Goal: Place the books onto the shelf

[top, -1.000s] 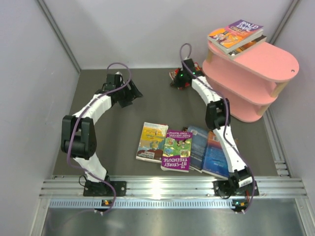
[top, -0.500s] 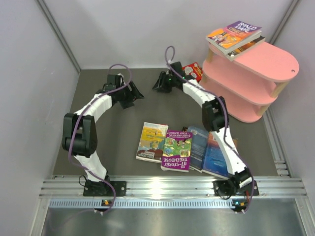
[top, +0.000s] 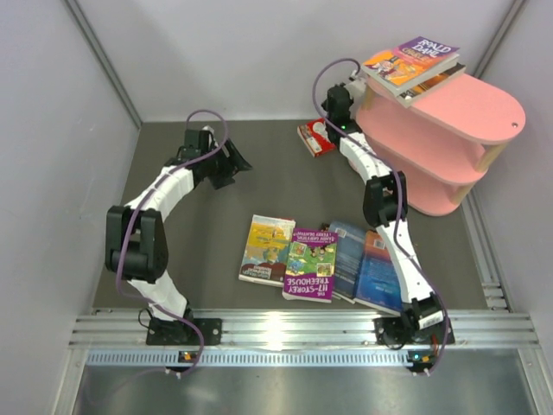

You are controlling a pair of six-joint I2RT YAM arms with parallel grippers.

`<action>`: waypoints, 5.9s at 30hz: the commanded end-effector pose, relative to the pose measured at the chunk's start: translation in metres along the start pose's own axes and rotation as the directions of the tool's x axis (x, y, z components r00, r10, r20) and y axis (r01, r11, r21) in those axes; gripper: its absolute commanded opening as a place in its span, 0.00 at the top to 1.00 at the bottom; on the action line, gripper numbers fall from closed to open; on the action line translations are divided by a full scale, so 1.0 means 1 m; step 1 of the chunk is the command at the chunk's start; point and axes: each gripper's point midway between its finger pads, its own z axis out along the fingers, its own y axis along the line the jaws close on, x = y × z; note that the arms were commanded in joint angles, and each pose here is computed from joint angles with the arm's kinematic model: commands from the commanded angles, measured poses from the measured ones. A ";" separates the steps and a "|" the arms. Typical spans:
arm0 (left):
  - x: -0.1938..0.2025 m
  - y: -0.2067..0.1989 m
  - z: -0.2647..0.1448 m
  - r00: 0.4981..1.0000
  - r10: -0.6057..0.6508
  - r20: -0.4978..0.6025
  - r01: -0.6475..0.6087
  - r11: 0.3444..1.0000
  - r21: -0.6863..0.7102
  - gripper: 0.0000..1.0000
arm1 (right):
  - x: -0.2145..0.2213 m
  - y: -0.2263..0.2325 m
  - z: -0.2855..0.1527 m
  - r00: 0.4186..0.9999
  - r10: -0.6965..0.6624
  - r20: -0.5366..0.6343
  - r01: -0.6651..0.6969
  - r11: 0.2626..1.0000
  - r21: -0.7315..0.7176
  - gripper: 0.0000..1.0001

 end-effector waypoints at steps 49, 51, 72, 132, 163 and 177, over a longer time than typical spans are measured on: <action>-0.034 0.011 -0.041 0.996 -0.037 0.085 0.037 0.999 -0.009 0.23 | 0.012 -0.112 0.015 0.995 -0.016 -0.098 0.043 0.960 0.278 0.53; -0.041 0.014 -0.041 0.993 -0.059 0.099 0.060 0.998 -0.006 0.23 | 0.029 -0.132 0.005 0.977 0.049 -0.205 0.023 0.943 0.332 0.55; -0.057 0.029 -0.028 0.989 -0.144 0.039 0.142 0.988 0.056 0.25 | 0.145 -0.169 -0.133 0.444 -0.334 -0.831 0.590 0.807 -0.009 0.70; -0.033 0.011 0.041 0.985 -0.126 -0.120 0.134 0.989 0.061 0.27 | 0.181 -0.011 -0.195 0.428 -0.207 -0.880 -0.033 0.969 -0.244 0.00; 0.012 0.004 0.139 0.911 -0.251 -0.326 0.311 0.939 0.145 0.29 | 0.240 0.056 -0.312 0.115 -0.211 -0.971 -0.342 0.909 -0.238 0.54; 0.049 -0.021 0.103 0.891 -0.255 -0.375 0.340 0.923 0.182 0.39 | 0.201 0.072 -0.304 0.248 -0.194 -0.949 -0.326 0.906 -0.270 1.00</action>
